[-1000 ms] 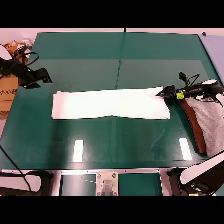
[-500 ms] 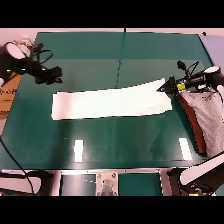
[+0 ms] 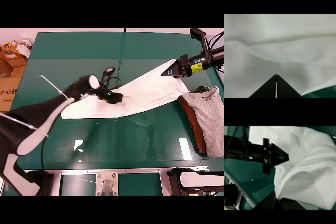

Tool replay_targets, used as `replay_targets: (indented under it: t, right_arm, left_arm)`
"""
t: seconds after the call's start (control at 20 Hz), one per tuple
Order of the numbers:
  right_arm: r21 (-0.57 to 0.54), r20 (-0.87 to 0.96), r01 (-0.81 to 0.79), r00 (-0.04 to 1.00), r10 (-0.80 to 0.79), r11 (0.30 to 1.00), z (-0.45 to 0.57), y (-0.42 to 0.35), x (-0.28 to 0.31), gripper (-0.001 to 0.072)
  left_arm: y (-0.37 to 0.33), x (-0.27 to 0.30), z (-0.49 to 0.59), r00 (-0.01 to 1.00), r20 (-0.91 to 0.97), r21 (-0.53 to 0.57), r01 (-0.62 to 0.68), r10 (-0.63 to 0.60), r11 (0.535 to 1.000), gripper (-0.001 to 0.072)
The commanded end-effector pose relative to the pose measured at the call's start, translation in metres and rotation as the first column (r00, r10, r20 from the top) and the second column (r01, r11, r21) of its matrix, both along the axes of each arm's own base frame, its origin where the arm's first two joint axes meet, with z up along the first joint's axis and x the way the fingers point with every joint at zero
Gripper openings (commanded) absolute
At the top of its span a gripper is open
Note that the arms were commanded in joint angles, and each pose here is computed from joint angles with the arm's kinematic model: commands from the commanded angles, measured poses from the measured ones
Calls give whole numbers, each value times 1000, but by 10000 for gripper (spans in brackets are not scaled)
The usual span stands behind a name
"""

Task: Fold the shirts.

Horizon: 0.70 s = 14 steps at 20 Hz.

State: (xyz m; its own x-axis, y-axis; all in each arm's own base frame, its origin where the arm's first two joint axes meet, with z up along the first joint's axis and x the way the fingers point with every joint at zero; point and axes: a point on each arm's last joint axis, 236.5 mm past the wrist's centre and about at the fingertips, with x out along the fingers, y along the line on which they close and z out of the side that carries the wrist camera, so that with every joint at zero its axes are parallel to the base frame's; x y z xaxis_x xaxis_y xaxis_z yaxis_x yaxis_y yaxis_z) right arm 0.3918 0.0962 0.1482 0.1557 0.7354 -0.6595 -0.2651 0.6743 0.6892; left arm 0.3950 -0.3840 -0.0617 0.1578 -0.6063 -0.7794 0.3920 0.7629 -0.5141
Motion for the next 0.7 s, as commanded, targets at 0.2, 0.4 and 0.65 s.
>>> replay_targets:
  t: [0.2,0.4,0.65]
  right_arm:
    - [-26,3,2,1000,-2,1000,16,10,-13,18]
    - [-20,-12,-12,1000,12,1000,17,21,-16,19]
    - [1,48,-42,998,42,999,22,80,-8,18]
  left_arm:
    - [-43,-31,-30,996,-81,-38,33,-36,999,23]
    - [17,-20,3,969,-168,38,189,-180,981,22]
    - [184,40,63,978,-205,356,101,-28,929,22]
